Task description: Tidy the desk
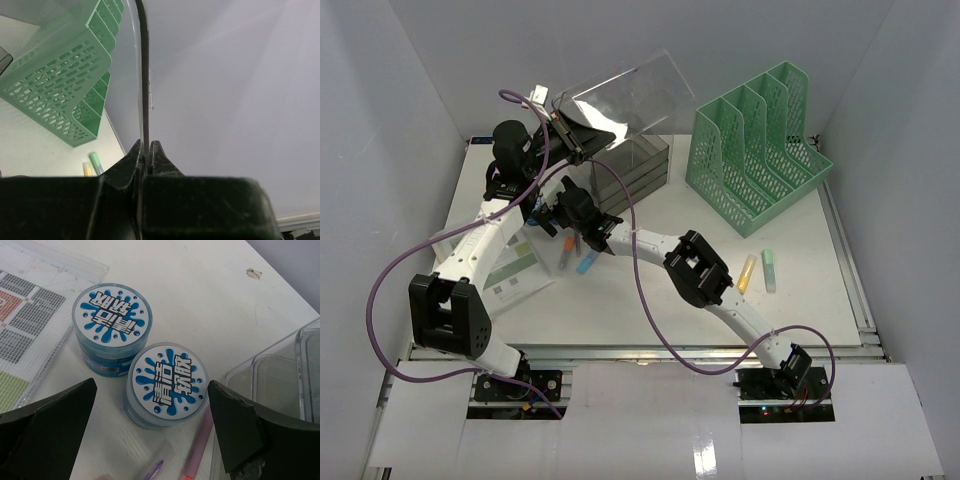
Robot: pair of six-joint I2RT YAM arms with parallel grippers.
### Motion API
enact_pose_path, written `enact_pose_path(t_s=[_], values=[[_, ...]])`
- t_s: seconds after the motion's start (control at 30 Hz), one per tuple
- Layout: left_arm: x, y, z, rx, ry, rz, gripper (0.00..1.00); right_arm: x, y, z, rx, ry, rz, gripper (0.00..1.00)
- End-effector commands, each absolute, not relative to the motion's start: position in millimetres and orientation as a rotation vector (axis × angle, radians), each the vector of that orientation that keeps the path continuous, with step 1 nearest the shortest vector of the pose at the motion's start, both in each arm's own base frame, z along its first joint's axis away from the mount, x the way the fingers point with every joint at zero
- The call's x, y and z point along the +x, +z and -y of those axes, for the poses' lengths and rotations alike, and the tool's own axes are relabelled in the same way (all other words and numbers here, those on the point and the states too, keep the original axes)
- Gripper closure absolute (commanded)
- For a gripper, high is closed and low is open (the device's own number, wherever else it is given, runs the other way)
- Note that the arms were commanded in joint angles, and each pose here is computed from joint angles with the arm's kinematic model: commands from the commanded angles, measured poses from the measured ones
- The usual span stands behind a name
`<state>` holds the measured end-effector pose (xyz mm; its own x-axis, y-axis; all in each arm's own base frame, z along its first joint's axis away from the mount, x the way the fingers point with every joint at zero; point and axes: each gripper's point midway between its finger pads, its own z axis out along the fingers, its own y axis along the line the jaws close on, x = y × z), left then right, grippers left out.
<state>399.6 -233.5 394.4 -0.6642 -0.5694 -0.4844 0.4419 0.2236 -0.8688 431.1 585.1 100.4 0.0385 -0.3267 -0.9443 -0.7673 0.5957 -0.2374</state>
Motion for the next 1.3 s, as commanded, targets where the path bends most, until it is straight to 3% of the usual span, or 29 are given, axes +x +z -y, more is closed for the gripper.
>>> enact_pose_path(t_s=[0.0,0.4,0.87,1.07,1.27], values=[[393,405,234,-0.079,-1.590,-1.663,1.00,452,118,-587,-0.854,0.473,-1.510,0.01],[394,406,236,-0.061,-1.599,-1.655,1.00,474,110,-573,-0.766,0.397,-1.534,0.12],[394,409,236,-0.058,-1.606,-1.649,1.00,460,123,-556,-0.764,0.287,-1.494,0.08],[392,413,235,-0.057,-1.600,-1.646,1.00,457,122,-566,-0.775,0.358,-1.497,0.16],[392,414,236,-0.056,-1.602,-1.648,1.00,458,133,-575,-0.758,0.437,-1.468,0.15]])
